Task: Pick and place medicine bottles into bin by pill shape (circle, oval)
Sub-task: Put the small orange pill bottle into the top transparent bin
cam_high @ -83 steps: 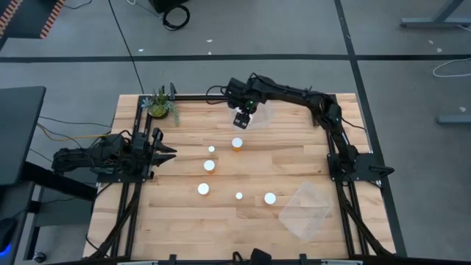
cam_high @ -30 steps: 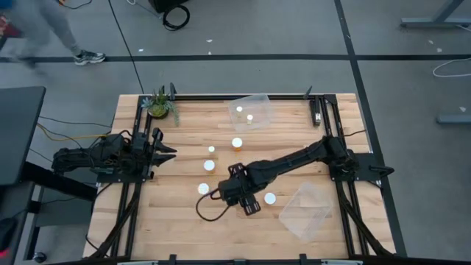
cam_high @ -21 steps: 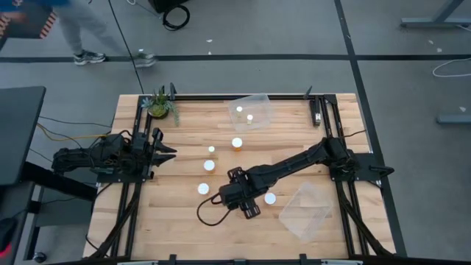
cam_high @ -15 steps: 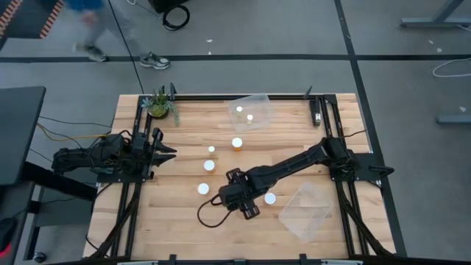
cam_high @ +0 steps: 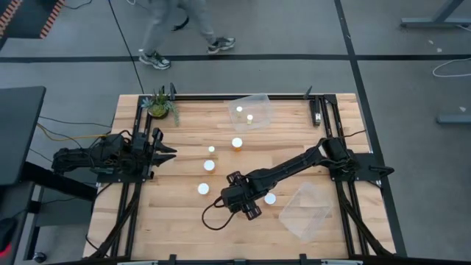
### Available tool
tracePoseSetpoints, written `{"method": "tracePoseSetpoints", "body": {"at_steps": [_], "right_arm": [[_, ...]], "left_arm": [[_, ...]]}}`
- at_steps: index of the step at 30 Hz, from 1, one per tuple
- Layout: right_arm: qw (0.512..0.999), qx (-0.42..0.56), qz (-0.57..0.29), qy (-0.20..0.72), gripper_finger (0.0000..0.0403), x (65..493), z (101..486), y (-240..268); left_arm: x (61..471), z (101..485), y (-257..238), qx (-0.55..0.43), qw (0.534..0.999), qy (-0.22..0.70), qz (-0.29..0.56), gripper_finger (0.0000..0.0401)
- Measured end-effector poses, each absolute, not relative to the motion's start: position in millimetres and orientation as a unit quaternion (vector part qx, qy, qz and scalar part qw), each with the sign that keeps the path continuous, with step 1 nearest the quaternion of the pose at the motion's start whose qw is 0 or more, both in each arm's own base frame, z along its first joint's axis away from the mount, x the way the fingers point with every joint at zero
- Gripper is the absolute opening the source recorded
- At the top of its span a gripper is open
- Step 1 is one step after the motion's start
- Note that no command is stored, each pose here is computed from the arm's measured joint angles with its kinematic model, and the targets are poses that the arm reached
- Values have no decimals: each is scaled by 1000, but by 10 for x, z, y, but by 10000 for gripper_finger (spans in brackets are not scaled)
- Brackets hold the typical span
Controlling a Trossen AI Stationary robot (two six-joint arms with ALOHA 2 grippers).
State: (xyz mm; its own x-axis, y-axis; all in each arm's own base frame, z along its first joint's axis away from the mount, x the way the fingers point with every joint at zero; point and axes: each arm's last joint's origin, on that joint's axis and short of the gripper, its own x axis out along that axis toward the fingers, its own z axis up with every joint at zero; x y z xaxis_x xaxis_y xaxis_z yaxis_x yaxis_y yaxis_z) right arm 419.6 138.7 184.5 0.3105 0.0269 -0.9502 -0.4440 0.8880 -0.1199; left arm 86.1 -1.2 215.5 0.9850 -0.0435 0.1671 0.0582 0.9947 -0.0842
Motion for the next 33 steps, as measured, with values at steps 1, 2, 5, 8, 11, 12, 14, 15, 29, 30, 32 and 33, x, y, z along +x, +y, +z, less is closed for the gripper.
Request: {"method": "tracePoseSetpoints", "body": {"at_steps": [1,2,5,8,11,12,14,15,29,30,32,33], "right_arm": [[788,-184,149,569,244,4190,1822,1385],[787,-184,149,570,242,4183,1799,1383],[787,-184,149,570,230,4173,1750,1377],[789,-183,148,567,210,4177,1742,1377],[791,-183,148,565,188,4183,1743,1379],[791,-182,148,565,179,4183,1743,1379],[792,-181,145,565,163,4185,1744,1373],[792,-180,143,566,155,4187,1744,1365],[792,-173,134,570,133,4225,1830,1290],[792,-174,135,570,132,4231,1860,1292],[790,-181,134,570,129,4240,1929,1295],[791,-188,132,567,127,4249,1962,1295]], "left_arm": [[860,2155,-12,-44,995,-83,-26,80],[860,2155,-12,-44,995,-83,-26,82],[861,2155,-12,-44,995,-83,-26,86],[860,2155,-12,-45,995,-83,-26,87],[860,2155,-12,-45,995,-83,-25,83],[860,2155,-12,-45,995,-83,-25,81],[861,2155,-12,-44,995,-83,-26,79],[861,2155,-12,-45,995,-83,-25,78],[860,2155,-12,-44,995,-83,-26,82],[860,2155,-12,-44,995,-83,-25,81],[861,2155,-12,-45,995,-83,-25,79],[861,2155,-12,-44,995,-83,-25,78]]}}
